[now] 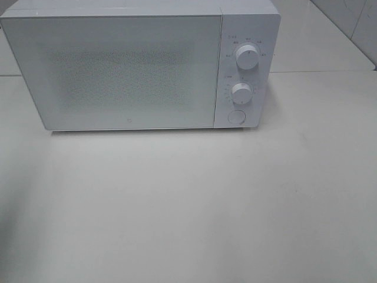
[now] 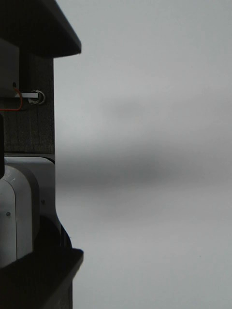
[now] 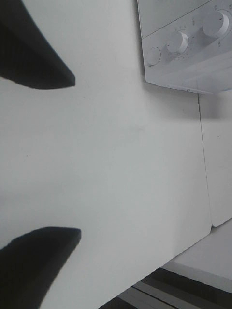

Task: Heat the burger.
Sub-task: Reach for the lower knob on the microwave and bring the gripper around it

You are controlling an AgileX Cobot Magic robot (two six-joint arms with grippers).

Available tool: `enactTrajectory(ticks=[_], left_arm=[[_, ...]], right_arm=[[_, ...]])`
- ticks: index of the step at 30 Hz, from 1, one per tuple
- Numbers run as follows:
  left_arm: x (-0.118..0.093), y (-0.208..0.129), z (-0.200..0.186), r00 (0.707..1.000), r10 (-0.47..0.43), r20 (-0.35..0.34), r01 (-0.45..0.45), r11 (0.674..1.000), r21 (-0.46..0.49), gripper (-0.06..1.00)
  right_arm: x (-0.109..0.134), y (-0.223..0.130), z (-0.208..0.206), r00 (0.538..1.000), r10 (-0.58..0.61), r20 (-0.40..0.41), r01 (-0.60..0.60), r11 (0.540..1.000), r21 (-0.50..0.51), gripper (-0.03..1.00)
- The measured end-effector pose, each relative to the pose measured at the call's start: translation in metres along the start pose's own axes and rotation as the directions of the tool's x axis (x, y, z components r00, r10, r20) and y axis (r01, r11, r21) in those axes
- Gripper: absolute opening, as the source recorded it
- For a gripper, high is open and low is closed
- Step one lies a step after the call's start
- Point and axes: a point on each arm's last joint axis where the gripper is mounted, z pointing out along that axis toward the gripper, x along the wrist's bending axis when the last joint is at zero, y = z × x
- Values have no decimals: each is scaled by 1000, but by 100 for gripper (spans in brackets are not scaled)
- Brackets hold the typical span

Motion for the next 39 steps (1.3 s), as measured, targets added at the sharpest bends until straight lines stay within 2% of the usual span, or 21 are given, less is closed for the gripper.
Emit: enactTrajectory(ticks=[4,6,9,11,15,17,19,20,22,23,24,25,26,27,28,29,30,31,32,34,39], left_arm=[[-1,-17,-4,1000,9,-10,-9,999,-31,98],[-3,-36,-10,1000,13,-19,-15,995,-95,98],[-4,-43,-12,1000,15,-21,-17,993,-119,98],[-7,-68,-19,999,20,-31,-26,978,-206,98],[-8,-87,-21,999,24,-37,-33,963,-266,98],[-10,-106,-20,999,16,-41,-29,945,-325,98],[-10,-111,-19,999,11,-40,-23,941,-337,98],[-11,-120,-19,999,-2,-38,-12,925,-380,98],[-12,-123,-21,999,-6,-39,-11,912,-410,98],[-13,-131,-25,999,-12,-40,-9,879,-477,98],[-13,-131,-25,999,-12,-40,-9,879,-477,98],[-13,-138,-26,999,-15,-42,-10,845,-534,98],[-13,-142,-26,999,-15,-44,-13,826,-564,98],[-13,-142,-26,999,-15,-44,-13,826,-564,98],[-14,-149,-28,999,-15,-48,-17,793,-609,98],[-14,-149,-28,999,-15,-48,-17,793,-609,98],[-15,-153,-29,999,-14,-50,-20,778,-628,98],[-15,-159,-31,999,-12,-53,-26,748,-663,98],[-15,-159,-31,999,-12,-53,-26,748,-663,98],[-16,-166,-34,998,-11,-56,-32,715,-698,98],[-16,-168,-34,998,-10,-58,-34,706,-707,98]], right_arm=[[0,0,0,1000,0,0,0,1000,0,76],[0,0,0,1000,0,0,0,1000,0,76],[0,0,0,1000,0,0,0,1000,0,76],[0,0,0,1000,0,0,0,1000,0,76],[0,0,0,1000,0,0,0,1000,0,76],[0,0,0,1000,0,0,0,1000,0,76],[0,0,0,1000,0,0,0,1000,0,76],[0,0,0,1000,0,0,0,1000,0,76],[0,0,0,1000,0,0,0,1000,0,76],[0,0,0,1000,0,0,0,1000,0,76],[0,0,0,1000,0,0,0,1000,0,76],[0,0,0,1000,0,0,0,1000,0,76],[0,0,0,1000,0,0,0,1000,0,76],[0,0,0,1000,0,0,0,1000,0,76],[0,0,0,1000,0,0,0,1000,0,76],[0,0,0,1000,0,0,0,1000,0,76],[0,0,0,1000,0,0,0,1000,0,76],[0,0,0,1000,0,0,0,1000,0,76],[0,0,0,1000,0,0,0,1000,0,76],[0,0,0,1000,0,0,0,1000,0,76],[0,0,0,1000,0,0,0,1000,0,76]])
